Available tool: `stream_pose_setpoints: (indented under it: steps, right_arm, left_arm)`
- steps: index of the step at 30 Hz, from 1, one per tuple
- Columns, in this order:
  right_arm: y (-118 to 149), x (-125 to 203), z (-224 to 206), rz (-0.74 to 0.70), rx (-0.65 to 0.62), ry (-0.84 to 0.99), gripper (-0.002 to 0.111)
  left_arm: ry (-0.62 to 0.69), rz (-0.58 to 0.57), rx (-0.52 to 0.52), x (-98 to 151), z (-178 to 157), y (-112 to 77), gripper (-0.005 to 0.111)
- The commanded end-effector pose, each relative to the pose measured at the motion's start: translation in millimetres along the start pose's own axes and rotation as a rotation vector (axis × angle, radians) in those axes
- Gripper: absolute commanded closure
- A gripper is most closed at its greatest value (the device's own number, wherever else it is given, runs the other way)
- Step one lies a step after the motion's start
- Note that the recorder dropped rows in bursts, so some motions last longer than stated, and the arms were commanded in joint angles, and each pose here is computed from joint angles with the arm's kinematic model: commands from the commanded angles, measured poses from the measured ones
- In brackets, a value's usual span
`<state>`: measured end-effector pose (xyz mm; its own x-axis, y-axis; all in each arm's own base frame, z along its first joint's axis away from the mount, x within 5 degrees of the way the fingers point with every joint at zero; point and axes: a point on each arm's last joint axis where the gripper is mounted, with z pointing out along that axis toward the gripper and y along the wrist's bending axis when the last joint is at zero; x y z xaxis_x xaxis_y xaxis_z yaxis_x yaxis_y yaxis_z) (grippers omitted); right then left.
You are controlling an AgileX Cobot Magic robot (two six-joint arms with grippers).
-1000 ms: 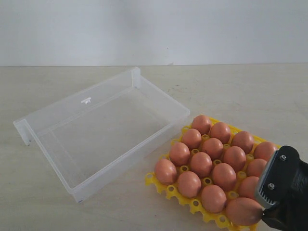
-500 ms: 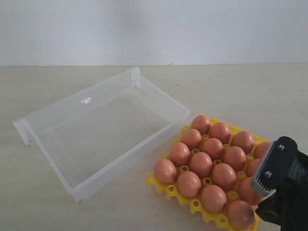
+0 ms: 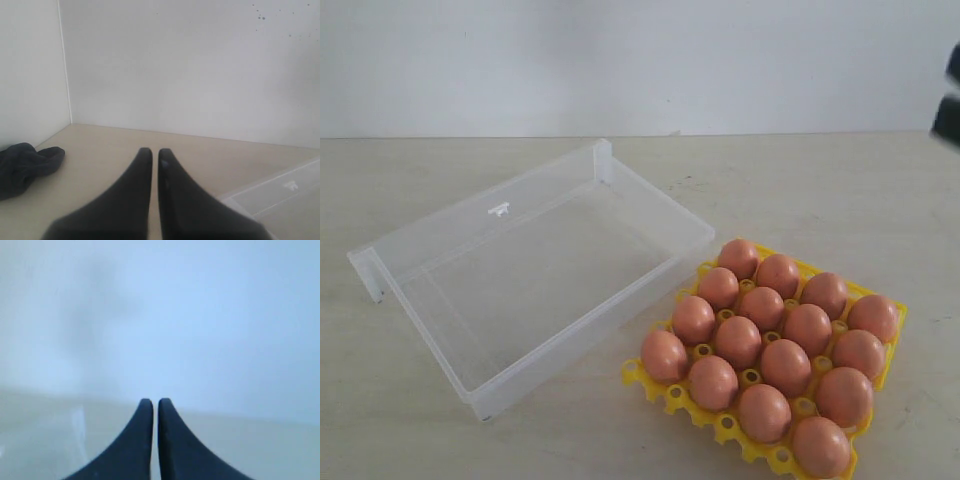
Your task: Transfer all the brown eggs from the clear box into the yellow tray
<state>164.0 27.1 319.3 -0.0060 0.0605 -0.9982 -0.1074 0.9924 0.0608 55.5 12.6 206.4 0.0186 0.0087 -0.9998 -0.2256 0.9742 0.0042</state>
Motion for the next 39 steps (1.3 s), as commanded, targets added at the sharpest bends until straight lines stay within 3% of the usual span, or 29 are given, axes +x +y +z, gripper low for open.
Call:
stream_pose_setpoints:
  steps: [1,2,4,8,10,13,16,21,27,29,32,39]
  right_arm:
    - [-9,-65,-41,-0.103,0.093,-0.457,0.109]
    - [-6,-71,-51,-0.2,0.081,-0.458,0.109]
    - [-2,-65,-59,-0.244,0.014,-0.366,0.109]
    - [16,-21,-67,-0.306,-0.26,0.102,0.109]
    - [21,-5,-78,-0.288,-0.354,0.278,0.109]
    - [25,12,-93,-0.14,-0.419,0.516,0.109]
    - [26,18,-101,-0.102,-0.438,0.604,0.109]
    - [24,5,-101,-0.134,-0.406,0.438,0.109]
    - [14,-30,-96,-0.256,-0.267,0.013,0.109]
    - [12,-38,-95,-0.246,-0.227,-0.062,0.109]
    - [9,-38,-94,-0.36,-0.194,-0.068,0.109]
    - [-1,-64,-97,-0.331,-0.02,-0.392,0.109]
  left_arm:
    - [-0.014,0.003,0.0,-2,0,0.0,0.103]
    - [-0.016,0.003,-0.001,-2,0,0.1,0.103]
    - [-0.016,0.003,-0.001,-2,0,0.1,0.103]
    - [-0.016,0.003,-0.001,-2,0,0.1,0.103]
    - [-0.016,0.003,-0.001,-2,0,0.1,0.103]
    - [-0.016,0.003,-0.001,-2,0,0.1,0.103]
    - [-0.016,0.003,-0.001,-2,0,0.1,0.103]
    - [-0.016,0.003,-0.001,-2,0,0.1,0.103]
    - [-0.014,0.003,0.0,-2,0,0.0,0.103]
    - [-0.014,0.003,0.0,-2,0,0.0,0.103]
    - [-0.014,0.003,0.0,-2,0,0.0,0.103]
    - [-0.014,0.003,0.0,-2,0,0.0,0.103]
